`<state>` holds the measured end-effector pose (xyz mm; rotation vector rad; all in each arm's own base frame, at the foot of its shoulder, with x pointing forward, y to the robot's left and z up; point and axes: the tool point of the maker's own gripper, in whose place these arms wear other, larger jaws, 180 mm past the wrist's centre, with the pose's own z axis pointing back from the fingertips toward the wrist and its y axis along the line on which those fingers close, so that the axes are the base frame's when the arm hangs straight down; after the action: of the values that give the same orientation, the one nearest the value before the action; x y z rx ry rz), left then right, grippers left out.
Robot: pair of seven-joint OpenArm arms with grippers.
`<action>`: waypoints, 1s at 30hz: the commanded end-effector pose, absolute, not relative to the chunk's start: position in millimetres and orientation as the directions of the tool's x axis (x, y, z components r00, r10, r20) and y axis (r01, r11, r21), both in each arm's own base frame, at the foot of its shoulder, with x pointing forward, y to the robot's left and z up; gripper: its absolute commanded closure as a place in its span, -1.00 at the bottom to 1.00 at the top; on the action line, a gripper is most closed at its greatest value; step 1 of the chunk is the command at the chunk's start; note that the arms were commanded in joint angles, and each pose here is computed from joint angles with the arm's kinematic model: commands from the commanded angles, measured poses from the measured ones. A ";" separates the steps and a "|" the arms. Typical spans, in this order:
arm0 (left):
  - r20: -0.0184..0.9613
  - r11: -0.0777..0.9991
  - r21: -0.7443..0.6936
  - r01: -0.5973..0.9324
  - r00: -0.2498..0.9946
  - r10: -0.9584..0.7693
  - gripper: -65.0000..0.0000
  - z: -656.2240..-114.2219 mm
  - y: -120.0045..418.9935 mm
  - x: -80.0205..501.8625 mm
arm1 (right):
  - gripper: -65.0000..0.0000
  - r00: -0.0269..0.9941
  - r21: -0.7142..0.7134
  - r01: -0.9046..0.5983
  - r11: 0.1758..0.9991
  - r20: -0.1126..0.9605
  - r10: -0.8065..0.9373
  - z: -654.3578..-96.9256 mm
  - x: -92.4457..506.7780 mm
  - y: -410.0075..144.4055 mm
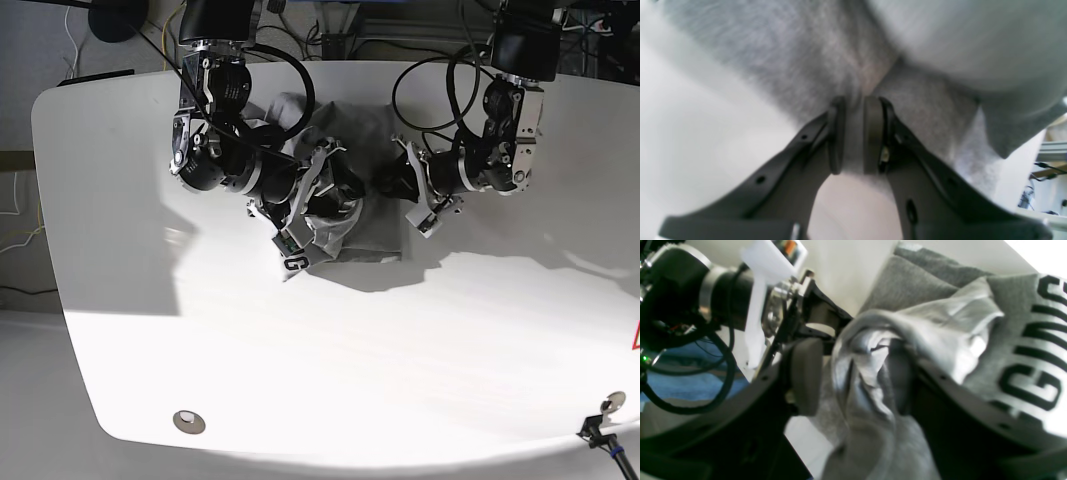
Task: Fold the T-shirt properly
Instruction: 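Grasp the shirt's two ends with both grippers and lift them, then fold the lifted ends inward toward each other with both grippers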
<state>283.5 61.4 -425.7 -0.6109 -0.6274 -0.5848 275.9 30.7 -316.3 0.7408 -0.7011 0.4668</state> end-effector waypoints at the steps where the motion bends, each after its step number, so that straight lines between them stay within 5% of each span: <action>1: 0.638 0.716 -0.262 0.647 0.673 -0.375 0.74 -428.6 88.4 288.1 | -0.14 0.633 0.439 -0.652 0.618 0.764 0.125 -296.7 281.1 43.4; 7: 0.708 0.745 -0.096 0.660 0.571 -0.415 0.74 -378.7 126.0 315.3 | -0.19 0.593 0.421 -0.724 0.547 0.785 0.181 -286.5 272.9 73.0; 13: 0.763 0.741 0.057 0.669 0.449 -0.465 0.74 -328.1 144.7 330.2 | -0.19 0.580 0.371 -0.728 0.576 0.781 0.230 -293.9 279.8 54.3; 22: 0.767 0.724 -0.096 0.683 0.514 -0.384 0.74 -358.1 96.4 292.5 | -0.18 0.536 0.203 -0.701 0.683 0.783 0.316 -310.9 298.5 24.4; 30: 0.775 0.564 -0.153 0.811 0.453 -0.441 0.74 -357.1 26.3 231.1 | 0.37 0.516 0.196 -0.698 0.688 0.804 0.295 -306.2 326.2 25.1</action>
<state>225.2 29.9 -370.5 -0.5464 -0.7026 -0.8156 319.8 22.0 -318.4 0.5295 -0.7830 0.6338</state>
